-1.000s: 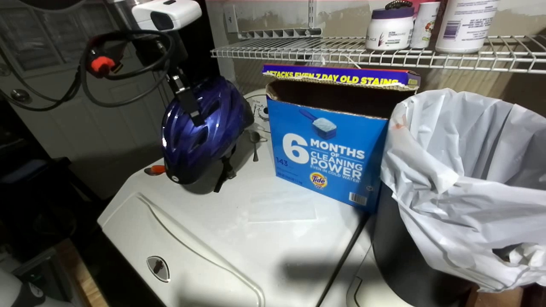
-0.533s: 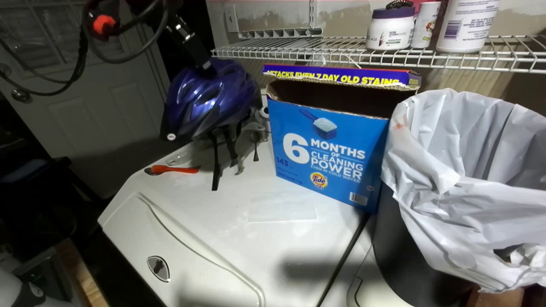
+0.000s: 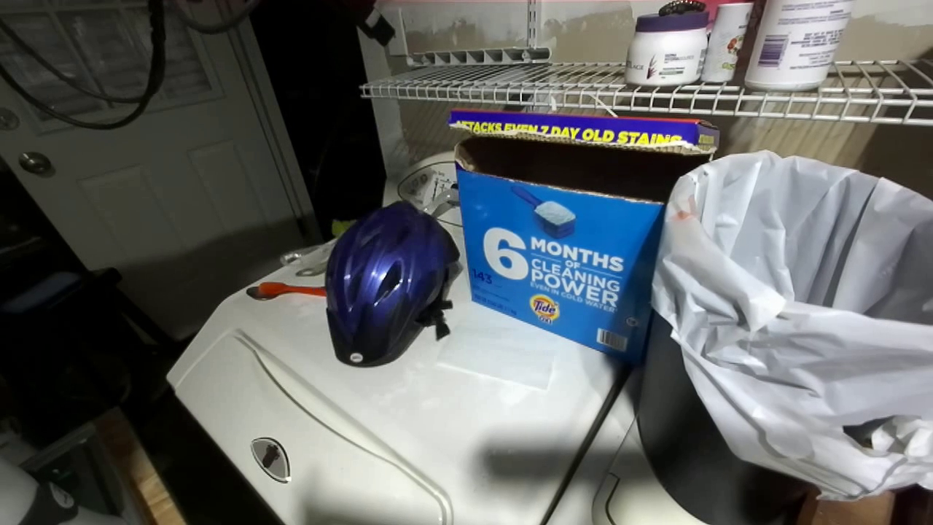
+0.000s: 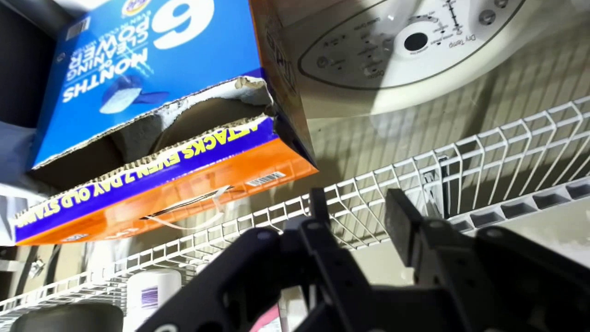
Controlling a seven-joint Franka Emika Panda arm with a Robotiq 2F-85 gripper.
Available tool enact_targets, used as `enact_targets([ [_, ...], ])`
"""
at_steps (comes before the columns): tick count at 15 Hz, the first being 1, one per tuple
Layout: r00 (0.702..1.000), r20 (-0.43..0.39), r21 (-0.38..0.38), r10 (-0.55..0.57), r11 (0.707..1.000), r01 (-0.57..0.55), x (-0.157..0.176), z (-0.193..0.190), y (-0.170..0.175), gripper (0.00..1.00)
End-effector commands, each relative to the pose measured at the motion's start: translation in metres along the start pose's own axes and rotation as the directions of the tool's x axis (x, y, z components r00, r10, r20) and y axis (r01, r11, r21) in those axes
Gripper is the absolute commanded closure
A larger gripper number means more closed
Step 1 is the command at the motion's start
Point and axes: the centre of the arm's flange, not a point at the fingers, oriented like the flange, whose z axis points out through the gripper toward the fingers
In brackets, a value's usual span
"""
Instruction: Put the helmet on the shelf
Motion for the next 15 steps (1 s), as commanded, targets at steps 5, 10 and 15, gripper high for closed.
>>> enact_targets([
  [5, 0.993, 0.102, -0.064, -0.064, 0.995, 0.071, -0.009, 0.037, 0.003, 0.38],
  [10, 0.958, 0.234, -0.071, -0.168, 0.979, 0.189, -0.023, 0.028, 0.021, 0.18],
  [15, 0.867, 0.441, -0.066, -0.232, 0.955, 0.289, -0.048, 0.027, 0.061, 0.0],
])
